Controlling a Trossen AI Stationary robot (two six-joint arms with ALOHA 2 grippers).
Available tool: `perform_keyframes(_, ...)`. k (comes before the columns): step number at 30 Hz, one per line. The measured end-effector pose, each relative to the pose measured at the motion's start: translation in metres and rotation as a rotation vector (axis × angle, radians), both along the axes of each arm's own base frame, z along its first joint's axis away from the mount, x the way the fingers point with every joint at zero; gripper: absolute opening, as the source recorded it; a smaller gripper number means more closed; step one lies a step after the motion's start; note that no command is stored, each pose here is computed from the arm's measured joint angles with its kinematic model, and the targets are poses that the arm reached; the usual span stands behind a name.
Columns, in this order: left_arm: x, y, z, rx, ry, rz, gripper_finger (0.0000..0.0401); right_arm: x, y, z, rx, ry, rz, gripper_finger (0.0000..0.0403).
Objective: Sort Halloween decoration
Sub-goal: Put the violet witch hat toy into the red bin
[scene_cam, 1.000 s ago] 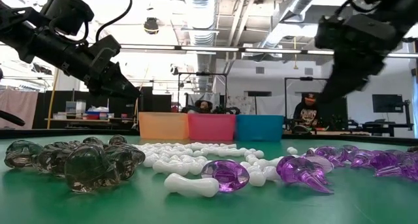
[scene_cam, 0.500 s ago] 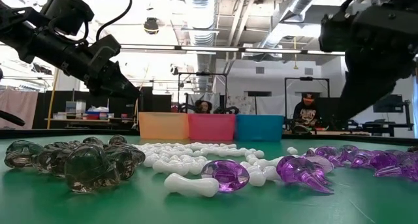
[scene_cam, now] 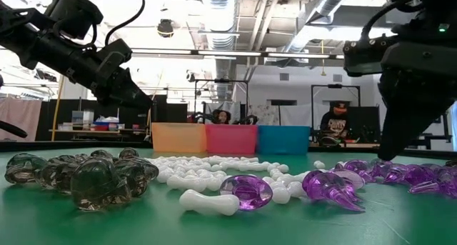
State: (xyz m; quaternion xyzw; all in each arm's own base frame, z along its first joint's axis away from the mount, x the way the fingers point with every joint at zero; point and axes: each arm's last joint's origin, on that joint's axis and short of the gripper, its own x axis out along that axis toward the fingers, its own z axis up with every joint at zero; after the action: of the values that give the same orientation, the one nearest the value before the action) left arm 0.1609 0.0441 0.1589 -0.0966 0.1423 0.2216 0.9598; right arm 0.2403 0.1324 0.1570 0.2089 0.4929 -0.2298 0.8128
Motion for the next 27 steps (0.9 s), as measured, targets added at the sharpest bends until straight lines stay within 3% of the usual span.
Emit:
perform_keyframes(18, 0.0, 0.0, 0.0, 0.001, -0.001, 0.001, 0.0179, -0.001, -0.007, -0.006, 0.03, 0.04, 0.006, 0.0185)
perform_keyframes(27, 0.0, 0.0, 0.0, 0.001, -0.002, 0.002, 0.0179, 0.004, -0.017, -0.006, -0.016, 0.057, 0.076, 0.0185)
